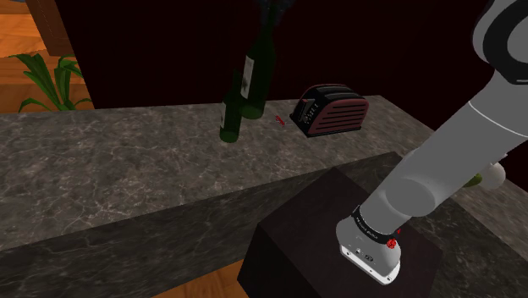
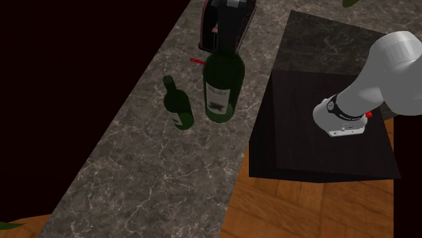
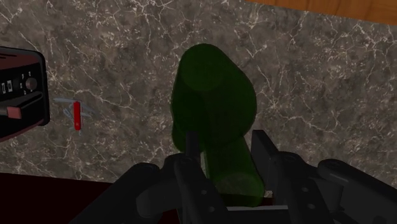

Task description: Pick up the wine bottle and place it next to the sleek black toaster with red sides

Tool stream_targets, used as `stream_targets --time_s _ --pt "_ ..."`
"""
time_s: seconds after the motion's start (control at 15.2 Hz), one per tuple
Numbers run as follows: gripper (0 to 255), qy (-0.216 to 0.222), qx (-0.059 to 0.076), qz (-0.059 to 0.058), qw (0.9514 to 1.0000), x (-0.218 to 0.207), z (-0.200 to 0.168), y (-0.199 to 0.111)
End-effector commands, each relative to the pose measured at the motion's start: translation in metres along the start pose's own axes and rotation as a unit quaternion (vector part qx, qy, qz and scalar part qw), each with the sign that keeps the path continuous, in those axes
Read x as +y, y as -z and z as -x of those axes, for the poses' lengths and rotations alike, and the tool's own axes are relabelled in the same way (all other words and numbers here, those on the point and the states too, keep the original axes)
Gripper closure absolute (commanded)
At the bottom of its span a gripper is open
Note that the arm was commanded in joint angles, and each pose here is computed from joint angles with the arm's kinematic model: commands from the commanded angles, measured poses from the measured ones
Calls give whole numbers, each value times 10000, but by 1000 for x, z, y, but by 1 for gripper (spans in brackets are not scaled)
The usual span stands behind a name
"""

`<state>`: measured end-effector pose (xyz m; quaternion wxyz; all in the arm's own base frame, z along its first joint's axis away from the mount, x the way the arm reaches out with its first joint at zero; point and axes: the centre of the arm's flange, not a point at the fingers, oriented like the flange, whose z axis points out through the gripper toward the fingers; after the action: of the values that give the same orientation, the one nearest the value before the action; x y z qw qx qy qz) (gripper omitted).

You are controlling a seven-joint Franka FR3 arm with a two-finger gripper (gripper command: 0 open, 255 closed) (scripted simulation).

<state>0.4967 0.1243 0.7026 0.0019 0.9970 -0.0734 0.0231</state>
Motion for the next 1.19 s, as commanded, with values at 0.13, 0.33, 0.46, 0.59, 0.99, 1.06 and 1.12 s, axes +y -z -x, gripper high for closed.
stream_targets --time_s 0.13,0.33,0.46,0.59,0.99,1.06,1.12 --pt "255 -1 0 0 10000 -2 -1 21" --pt "255 -1 0 0 10000 -2 -2 37" --pt "255 -1 0 0 10000 -2 -2 48" --pt "255 -1 0 0 10000 11 -6 52" --pt "255 -1 0 0 10000 87 -28 51" --pt "255 -1 0 0 10000 100 -31 51" --pt "255 -1 0 0 10000 113 -35 51"
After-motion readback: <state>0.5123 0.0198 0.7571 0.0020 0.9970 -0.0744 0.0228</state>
